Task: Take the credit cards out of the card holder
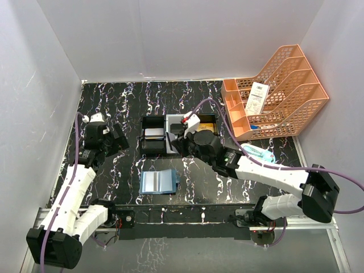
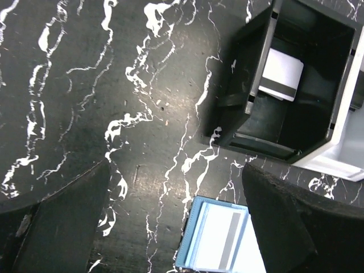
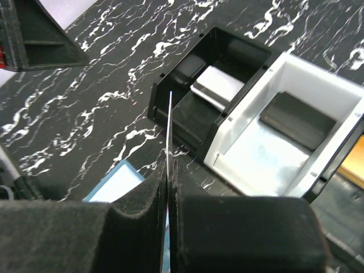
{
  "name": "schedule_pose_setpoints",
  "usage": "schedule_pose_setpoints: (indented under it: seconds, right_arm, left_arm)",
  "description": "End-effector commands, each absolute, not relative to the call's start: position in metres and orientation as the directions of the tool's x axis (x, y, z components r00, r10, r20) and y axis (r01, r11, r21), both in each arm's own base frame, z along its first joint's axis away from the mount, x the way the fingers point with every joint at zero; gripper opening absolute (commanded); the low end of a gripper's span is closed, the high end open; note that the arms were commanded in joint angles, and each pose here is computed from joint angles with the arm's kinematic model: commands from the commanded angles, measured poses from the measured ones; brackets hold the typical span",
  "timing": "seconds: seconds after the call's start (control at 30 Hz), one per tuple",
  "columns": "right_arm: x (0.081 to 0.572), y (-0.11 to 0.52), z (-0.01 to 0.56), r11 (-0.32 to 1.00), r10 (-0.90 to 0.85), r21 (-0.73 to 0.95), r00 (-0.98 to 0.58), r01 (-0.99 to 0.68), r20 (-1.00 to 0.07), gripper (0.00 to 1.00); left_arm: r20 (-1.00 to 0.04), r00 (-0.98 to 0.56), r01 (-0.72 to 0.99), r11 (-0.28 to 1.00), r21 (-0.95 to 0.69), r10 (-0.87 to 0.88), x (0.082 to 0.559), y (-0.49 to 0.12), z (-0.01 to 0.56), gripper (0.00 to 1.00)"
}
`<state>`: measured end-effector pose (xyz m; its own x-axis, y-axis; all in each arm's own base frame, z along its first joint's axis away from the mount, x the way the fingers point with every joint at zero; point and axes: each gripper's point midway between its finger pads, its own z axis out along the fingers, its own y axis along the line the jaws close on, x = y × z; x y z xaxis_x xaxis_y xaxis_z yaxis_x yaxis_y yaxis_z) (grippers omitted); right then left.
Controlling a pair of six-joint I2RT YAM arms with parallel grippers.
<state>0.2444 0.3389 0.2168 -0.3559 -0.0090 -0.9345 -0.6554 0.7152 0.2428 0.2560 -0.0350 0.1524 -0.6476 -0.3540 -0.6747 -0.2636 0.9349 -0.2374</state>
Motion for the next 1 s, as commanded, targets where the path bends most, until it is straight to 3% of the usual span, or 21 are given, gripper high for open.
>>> schedule_pose_setpoints:
  seconds: [0.0,0.27,0.4,0.7,0.97]
  right_arm:
    - [0.262,0.349,0.245,0.723,-0.102,0.054,-0.183,-0.689,-0.978,0.0]
    - [0.287,0.365,0.239,0.728,-0.268,-0.2,-0.004,-0.655,-0.964,0.0]
    - [0.303,0.374,0.231,0.747,-0.324,-0.254,-0.002,-0.615,-0.946,0.0]
    - [0.333,0.42,0.197,0.648,-0.506,-0.411,0.04,-0.641,-0.861,0.0]
    - [0.367,0.43,0.175,0.61,-0.636,-0.566,0.083,-0.554,-0.767,0.0]
  left_arm:
    - [-0.75,-0.571,-0.314,0.933,-0.176,-0.333,0.258,-0.011,0.168,0.99]
    - [-0.719,-0.561,-0.374,0.9,-0.222,-0.41,0.244,-0.011,0.163,0.99]
    - [-0.753,-0.503,-0.393,0.888,-0.238,-0.424,0.239,-0.004,0.173,0.99]
    - [-0.755,-0.488,-0.462,0.863,-0.203,-0.439,0.23,0.008,0.173,0.99]
    - [-0.796,-0.393,-0.544,0.814,-0.203,-0.461,0.219,0.028,0.187,0.99]
